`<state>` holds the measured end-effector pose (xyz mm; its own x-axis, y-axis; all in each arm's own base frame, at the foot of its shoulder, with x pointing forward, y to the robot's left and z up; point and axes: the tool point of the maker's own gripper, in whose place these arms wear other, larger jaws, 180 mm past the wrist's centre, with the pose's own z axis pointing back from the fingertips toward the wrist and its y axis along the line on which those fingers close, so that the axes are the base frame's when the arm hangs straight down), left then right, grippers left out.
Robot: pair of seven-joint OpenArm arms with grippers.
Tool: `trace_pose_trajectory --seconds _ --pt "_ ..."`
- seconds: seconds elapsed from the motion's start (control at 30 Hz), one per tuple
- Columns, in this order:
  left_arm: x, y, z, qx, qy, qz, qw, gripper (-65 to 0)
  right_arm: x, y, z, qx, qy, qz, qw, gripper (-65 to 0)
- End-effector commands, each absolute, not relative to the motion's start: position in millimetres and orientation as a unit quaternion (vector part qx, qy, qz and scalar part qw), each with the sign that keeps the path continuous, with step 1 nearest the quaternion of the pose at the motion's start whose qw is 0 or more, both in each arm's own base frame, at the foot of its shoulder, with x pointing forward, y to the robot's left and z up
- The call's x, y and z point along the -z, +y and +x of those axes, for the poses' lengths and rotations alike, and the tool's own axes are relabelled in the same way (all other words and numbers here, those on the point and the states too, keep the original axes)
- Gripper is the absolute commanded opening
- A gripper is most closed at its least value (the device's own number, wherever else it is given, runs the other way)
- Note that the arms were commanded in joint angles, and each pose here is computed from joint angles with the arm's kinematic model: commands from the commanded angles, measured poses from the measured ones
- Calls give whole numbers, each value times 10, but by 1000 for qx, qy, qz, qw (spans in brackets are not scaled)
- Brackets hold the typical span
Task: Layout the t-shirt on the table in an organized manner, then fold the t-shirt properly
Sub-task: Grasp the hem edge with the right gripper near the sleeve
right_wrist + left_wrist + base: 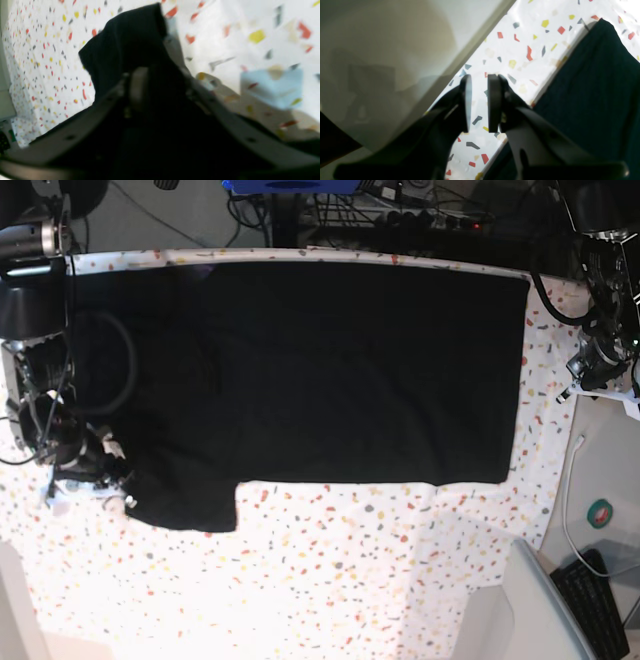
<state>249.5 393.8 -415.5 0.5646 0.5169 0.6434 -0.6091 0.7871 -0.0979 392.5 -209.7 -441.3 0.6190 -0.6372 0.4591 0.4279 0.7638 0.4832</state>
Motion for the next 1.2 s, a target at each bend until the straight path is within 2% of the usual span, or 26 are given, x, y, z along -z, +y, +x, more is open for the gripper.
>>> trace_pose_trajectory --seconds 0.0,0.1,0.17,0.33,0.5,0.9,1.03,1.17 --pt "4001 4035 2586 -314 -364 75 874 -550 4190 -2132 4121 296 -347 173 873 -359" --pt "4001 4035 2586 -314 -364 75 874 -550 4160 -2125 4155 294 -350 174 872 -251" --pt "4001 4035 2586 -314 -364 75 874 -550 4135 -2134 4196 293 -352 174 872 -221" --pt "4001 4035 2586 -314 -364 75 874 -550 4260 -2343 4334 253 -344 94 899 -216" --pt "4001 4035 2586 -314 -364 75 874 -550 4397 -2244 4528 161 -361 66 916 -218" --pt "4036 4035 2530 -313 -358 78 876 -550 4385 -2119 4621 146 -364 84 916 -227" --pt "4036 4035 2530 -313 -358 78 876 -550 4423 -1975 4612 143 -360 94 917 -285" --pt "4036 4035 2530 -313 -358 78 876 -550 4426 -1946 4614 142 -359 96 917 -312"
